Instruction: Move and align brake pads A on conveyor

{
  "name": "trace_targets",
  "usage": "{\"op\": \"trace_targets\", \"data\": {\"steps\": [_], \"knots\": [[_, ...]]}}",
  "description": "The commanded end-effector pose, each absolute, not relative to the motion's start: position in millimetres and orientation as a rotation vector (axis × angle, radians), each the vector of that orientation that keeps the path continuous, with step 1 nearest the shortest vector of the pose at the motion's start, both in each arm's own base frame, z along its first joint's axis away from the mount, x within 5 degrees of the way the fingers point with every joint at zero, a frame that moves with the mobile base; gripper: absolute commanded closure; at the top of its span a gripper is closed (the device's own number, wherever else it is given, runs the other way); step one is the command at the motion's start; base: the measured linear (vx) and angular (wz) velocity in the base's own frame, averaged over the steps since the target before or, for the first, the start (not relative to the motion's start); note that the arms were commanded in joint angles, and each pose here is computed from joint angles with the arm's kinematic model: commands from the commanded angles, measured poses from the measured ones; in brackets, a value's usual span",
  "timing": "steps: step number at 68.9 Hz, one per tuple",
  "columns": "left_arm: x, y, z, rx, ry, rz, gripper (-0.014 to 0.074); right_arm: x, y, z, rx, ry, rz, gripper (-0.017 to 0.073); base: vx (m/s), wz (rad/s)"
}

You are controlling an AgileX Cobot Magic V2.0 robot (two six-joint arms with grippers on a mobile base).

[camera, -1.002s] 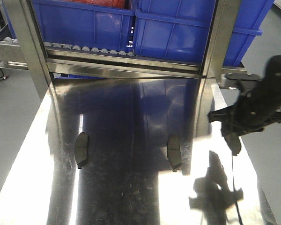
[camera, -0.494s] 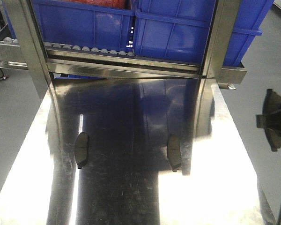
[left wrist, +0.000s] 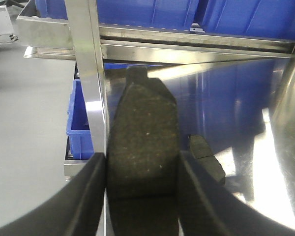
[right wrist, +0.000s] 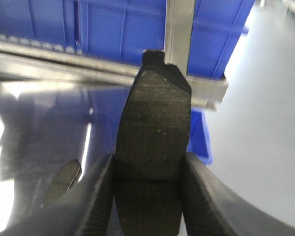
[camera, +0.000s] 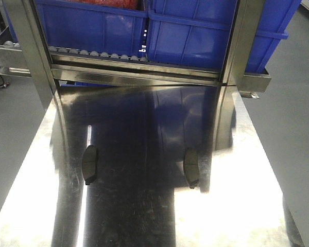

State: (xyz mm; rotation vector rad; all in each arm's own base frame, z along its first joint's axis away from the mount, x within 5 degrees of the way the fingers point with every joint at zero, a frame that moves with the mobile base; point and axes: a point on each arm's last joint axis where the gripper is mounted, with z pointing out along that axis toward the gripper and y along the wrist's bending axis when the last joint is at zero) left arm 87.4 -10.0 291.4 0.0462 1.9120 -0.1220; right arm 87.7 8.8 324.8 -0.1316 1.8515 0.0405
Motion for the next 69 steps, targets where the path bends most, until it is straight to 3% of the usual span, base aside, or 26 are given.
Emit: {"op": "trace_targets", "data": {"steps": [1,17,69], "knots": [[90,-10,308,0.037,1.8,-0.137,0.0599,78,7,338,-0.123,1.668,0.017,0.0561,0.0,0.0],[90,-10,308,0.037,1.8,-0.137,0.0599,59,6,325,-0.119,1.612,0.016,0.0561,0.0,0.0],[90,-10,308,0.037,1.8,-0.137,0.0599,60,6,321,-0.123,1.624,0.011,0.0561,0.0,0.0]]}}
